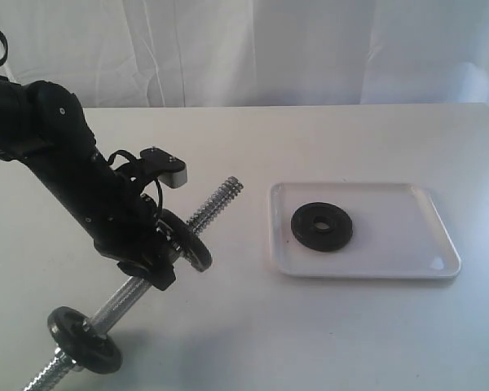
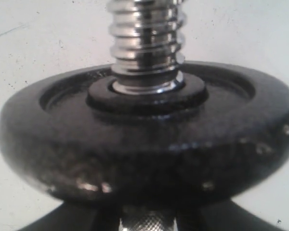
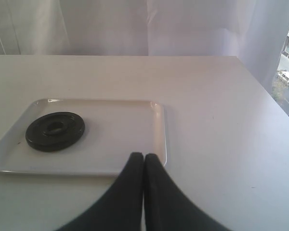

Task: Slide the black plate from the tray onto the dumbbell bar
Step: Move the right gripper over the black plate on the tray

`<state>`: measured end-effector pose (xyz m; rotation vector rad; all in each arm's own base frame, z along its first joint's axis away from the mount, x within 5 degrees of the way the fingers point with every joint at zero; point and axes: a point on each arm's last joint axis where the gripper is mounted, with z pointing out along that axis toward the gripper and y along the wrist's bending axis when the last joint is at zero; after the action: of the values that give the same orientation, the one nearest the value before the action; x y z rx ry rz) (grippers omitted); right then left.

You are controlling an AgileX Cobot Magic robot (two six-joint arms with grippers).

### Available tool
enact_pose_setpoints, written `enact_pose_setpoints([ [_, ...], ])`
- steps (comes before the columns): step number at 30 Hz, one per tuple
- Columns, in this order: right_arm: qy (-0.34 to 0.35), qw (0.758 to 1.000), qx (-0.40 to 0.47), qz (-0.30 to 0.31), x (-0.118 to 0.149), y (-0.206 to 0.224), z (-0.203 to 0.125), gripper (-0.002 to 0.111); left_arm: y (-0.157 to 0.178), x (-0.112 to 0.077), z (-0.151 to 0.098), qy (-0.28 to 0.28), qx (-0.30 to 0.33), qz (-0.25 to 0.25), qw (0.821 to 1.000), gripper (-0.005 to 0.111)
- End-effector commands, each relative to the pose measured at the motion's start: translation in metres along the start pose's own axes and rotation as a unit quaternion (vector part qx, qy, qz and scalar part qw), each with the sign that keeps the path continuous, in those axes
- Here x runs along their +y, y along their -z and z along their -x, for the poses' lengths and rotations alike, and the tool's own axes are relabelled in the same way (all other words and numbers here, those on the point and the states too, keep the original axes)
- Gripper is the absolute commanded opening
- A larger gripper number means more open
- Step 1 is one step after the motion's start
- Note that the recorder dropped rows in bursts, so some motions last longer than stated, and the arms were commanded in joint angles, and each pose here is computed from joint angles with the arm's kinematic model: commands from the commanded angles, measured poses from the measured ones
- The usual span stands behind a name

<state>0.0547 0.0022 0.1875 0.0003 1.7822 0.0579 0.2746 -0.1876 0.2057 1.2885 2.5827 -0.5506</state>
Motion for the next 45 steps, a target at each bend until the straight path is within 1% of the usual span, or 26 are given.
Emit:
enact_pose_setpoints([
  [1, -0.001, 1.0, -0.008, 0.001, 0.0, 0.0, 0.0, 0.0, 0.016, -0.012, 0.006, 0.013, -0.031, -0.028, 0.999, 0.0],
  [17, -0.001, 1.0, -0.012, 0.002, 0.0, 0.0, 0.001, 0.0, 0.016, -0.012, 0.006, 0.013, -0.03, -0.029, 0.999, 0.0],
  [19, -0.001, 0.999, -0.041, 0.003, 0.0, 0.0, 0.006, 0.0, 0.016, -0.012, 0.006, 0.013, -0.032, -0.028, 0.999, 0.0],
  [21, -0.038, 0.995, -0.091, 0.01, 0.001, 0.002, 0.015, 0.0, 0.016, -0.011, 0.007, 0.013, -0.035, -0.025, 0.999, 0.0],
  [23, -0.116, 0.981, -0.154, 0.025, 0.001, 0.004, 0.027, 0.0, 0.016, -0.011, 0.007, 0.013, -0.036, -0.024, 0.999, 0.0],
  [25, -0.167, 0.962, -0.213, 0.037, 0.0, 0.009, 0.037, 0.0, 0.016, -0.011, 0.007, 0.015, -0.035, -0.024, 0.999, 0.0],
  [27, -0.192, 0.942, -0.27, 0.048, -0.001, 0.014, 0.047, 0.0, 0.016, -0.011, 0.007, 0.015, -0.035, -0.024, 0.999, 0.0],
  [29, -0.202, 0.926, -0.313, 0.057, -0.002, 0.018, 0.053, 0.0, 0.016, -0.011, 0.007, 0.015, -0.035, -0.024, 0.999, 0.0],
  [32, -0.2, 0.913, -0.35, 0.061, -0.003, 0.023, 0.059, 0.0, 0.016, -0.011, 0.007, 0.015, -0.035, -0.024, 0.999, 0.0],
  [36, -0.198, 0.904, -0.373, 0.063, -0.003, 0.026, 0.062, 0.0, 0.017, -0.012, 0.008, 0.024, -0.042, -0.031, 0.998, 0.0],
  [40, -0.209, 0.902, -0.372, 0.067, -0.003, 0.026, 0.062, 0.0, 0.017, -0.013, 0.009, 0.029, -0.044, -0.037, 0.998, 0.0],
  [42, -0.269, 0.886, -0.367, 0.092, -0.003, 0.026, 0.062, 0.0, 0.017, -0.012, 0.01, 0.029, -0.048, -0.033, 0.998, 0.0],
  [43, -0.315, 0.871, -0.362, 0.108, -0.004, 0.026, 0.062, 0.0, 0.017, -0.012, 0.01, 0.029, -0.049, -0.033, 0.998, 0.0],
  [44, -0.323, 0.87, -0.357, 0.106, -0.004, 0.025, 0.061, 0.0, 0.017, -0.012, 0.01, 0.029, -0.049, -0.033, 0.998, 0.0],
  [45, -0.328, 0.882, -0.324, 0.098, -0.004, 0.021, 0.057, 0.0, 0.017, -0.012, 0.01, 0.029, -0.048, -0.033, 0.998, 0.0],
])
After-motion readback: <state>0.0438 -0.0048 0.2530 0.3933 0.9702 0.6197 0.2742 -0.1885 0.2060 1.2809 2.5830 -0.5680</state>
